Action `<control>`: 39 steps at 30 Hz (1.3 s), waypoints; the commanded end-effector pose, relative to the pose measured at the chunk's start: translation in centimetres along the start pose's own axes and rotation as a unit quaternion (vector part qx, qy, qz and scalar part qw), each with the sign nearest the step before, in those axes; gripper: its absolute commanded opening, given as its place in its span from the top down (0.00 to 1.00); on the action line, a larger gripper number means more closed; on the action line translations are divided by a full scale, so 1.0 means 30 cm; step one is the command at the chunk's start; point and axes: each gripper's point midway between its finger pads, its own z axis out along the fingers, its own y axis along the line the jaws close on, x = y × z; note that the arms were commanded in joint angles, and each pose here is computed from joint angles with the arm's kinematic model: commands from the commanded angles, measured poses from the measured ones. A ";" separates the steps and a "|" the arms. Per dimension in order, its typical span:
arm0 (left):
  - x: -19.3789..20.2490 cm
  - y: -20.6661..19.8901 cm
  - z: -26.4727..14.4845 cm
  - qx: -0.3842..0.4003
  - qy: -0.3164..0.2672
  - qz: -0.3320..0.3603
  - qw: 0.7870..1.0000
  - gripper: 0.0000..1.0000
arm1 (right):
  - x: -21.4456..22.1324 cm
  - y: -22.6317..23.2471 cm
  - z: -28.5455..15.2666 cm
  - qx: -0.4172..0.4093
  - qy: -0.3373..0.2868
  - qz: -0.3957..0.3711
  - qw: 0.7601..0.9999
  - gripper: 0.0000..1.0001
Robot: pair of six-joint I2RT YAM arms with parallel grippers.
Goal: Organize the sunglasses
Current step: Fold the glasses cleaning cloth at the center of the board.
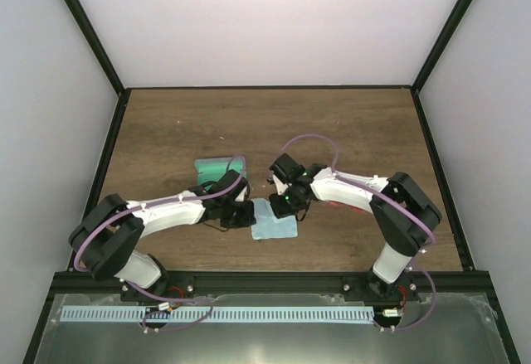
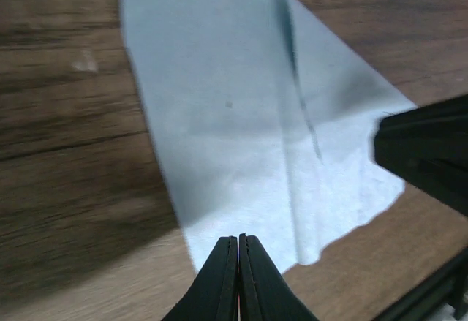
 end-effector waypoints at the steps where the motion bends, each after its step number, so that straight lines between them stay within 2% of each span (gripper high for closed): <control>1: -0.018 -0.131 -0.010 0.096 -0.009 0.009 0.995 0.96 | -0.054 0.040 0.009 -0.026 -0.014 -0.008 1.000 0.97; 8: -0.009 -0.146 0.052 0.099 0.011 0.018 0.995 0.96 | -0.046 0.047 0.022 -0.035 -0.007 -0.009 0.999 0.97; 13: 0.030 -0.071 0.122 0.061 0.043 0.013 0.997 0.96 | -0.004 0.041 0.051 -0.046 0.011 -0.003 0.999 0.97; 21: 0.081 0.046 0.146 -0.003 0.062 0.010 0.998 0.96 | 0.038 -0.009 0.105 -0.028 0.032 0.006 0.999 0.97; 39: 0.137 0.127 0.145 -0.042 0.084 0.017 0.995 0.96 | -0.105 -0.182 0.052 0.017 -0.005 0.038 0.999 0.98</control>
